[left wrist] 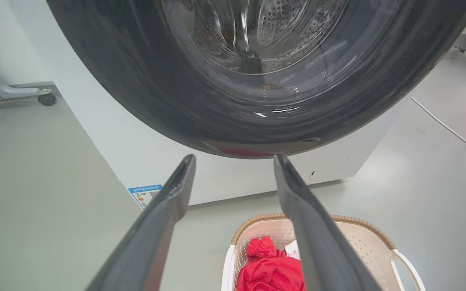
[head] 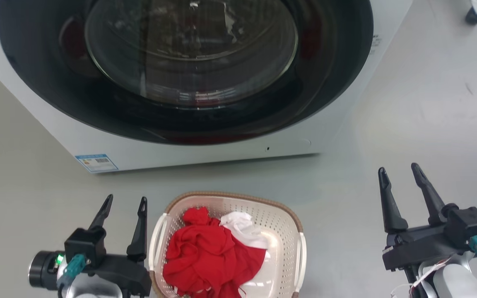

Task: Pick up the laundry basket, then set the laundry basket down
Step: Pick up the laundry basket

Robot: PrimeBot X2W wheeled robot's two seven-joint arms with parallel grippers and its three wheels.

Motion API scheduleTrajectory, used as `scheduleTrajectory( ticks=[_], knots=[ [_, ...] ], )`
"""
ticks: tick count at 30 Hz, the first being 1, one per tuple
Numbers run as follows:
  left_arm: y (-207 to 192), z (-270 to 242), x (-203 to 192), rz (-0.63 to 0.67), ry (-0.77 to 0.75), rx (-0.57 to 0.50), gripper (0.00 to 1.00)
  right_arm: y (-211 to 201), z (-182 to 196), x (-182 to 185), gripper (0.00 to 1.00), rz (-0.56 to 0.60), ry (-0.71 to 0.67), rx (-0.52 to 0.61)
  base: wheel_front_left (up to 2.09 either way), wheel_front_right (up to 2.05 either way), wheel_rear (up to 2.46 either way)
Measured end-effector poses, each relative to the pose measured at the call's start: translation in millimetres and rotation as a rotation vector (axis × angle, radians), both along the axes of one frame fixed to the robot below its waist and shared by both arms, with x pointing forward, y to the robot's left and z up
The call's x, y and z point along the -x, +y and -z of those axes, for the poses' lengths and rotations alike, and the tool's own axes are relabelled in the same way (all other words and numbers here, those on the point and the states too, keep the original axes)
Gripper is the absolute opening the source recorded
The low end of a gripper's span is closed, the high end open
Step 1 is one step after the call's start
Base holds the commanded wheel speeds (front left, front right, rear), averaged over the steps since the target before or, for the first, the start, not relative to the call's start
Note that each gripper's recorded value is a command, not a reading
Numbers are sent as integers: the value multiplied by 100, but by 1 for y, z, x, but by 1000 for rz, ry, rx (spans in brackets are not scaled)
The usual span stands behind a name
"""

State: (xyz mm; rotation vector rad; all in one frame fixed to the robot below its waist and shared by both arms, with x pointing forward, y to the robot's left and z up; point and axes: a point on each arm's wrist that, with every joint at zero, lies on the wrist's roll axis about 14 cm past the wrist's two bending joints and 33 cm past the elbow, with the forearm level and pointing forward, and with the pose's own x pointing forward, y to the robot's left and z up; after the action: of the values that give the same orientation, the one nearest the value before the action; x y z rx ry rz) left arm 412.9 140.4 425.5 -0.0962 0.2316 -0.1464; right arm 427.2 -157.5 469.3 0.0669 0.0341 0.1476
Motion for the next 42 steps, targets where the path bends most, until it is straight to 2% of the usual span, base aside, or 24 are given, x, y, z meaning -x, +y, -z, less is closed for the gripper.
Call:
scheduleTrajectory(
  ticks=[13,22,32,42],
  knots=[
    [-20,80,-28,105,247,10,100,-2,36,-34,100,22,61,-19,0,0,0],
    [-27,138,-41,153,411,8,100,-6,75,-49,100,48,130,-22,0,0,0],
    [-20,200,-56,176,558,-18,100,-2,120,-64,100,59,202,-44,0,0,0],
    [-14,261,-41,190,728,-28,100,-8,162,-61,100,91,295,-44,0,0,0]
  ],
)
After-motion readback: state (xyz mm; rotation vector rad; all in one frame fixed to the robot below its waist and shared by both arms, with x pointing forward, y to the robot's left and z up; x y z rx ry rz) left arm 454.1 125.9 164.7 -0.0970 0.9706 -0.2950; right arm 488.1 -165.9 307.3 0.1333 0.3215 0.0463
